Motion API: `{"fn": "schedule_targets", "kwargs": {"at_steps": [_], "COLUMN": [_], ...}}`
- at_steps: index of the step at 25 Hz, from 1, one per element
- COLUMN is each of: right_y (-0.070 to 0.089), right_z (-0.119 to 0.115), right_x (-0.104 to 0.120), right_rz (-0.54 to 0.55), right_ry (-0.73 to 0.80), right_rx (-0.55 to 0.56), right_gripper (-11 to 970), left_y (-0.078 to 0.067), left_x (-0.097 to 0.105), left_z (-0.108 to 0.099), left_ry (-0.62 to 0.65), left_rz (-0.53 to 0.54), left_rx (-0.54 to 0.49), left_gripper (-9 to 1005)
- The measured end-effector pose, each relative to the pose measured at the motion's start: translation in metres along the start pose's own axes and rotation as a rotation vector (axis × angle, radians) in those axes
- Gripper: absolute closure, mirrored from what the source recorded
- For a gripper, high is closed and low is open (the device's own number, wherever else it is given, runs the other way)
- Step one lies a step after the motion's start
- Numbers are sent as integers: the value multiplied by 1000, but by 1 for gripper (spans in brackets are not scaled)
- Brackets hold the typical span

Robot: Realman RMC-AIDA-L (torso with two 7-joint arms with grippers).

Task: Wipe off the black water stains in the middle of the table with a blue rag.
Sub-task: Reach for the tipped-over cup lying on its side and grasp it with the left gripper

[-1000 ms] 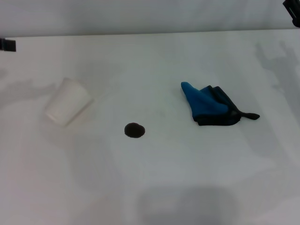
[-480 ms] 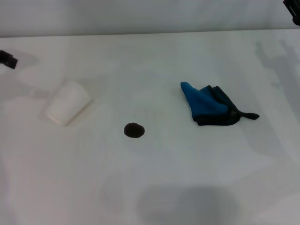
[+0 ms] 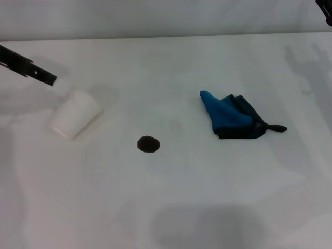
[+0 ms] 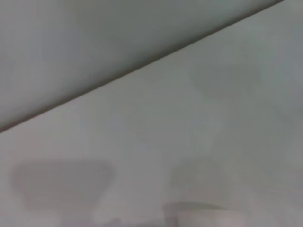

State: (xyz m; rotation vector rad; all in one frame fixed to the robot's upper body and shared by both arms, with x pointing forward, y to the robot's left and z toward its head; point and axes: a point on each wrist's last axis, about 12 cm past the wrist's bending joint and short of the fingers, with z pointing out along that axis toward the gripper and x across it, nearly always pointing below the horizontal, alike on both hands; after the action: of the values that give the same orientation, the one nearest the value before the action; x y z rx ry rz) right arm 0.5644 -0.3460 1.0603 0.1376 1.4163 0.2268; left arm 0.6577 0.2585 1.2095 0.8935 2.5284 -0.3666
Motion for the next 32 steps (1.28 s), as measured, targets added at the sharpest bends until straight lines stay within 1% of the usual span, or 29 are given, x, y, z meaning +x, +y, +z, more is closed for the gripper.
{"fn": "schedule_targets", "kwargs": {"at_steps": [5,10,19,24,27,32], "right_y": [0,3,6,7,7,7], "right_z": [1,5,11,12,13,13], "right_x": [-1,-2,-3,-3,-3,-3], "right_rz": [-1,0,1,1,2,3], "right_ry": [-3,-9,-5,-6,-5,-5], "right_rx": [0,-8,-15,-17,-16,-14], "right_gripper": [104,104,104,104,104,104], "left_y": [-7,-12,-14,-20,-22,-23], "left_x": [5,14,27,27,25,26], "left_z": [12,25,47,58,60,63], "left_ry": [10,39,28,22,14,17], "left_rz": [2,14,-12,6,18,18], "left_rx": [18,9,-10,2,4,2], "left_gripper": [196,196,199,200,201,202]}}
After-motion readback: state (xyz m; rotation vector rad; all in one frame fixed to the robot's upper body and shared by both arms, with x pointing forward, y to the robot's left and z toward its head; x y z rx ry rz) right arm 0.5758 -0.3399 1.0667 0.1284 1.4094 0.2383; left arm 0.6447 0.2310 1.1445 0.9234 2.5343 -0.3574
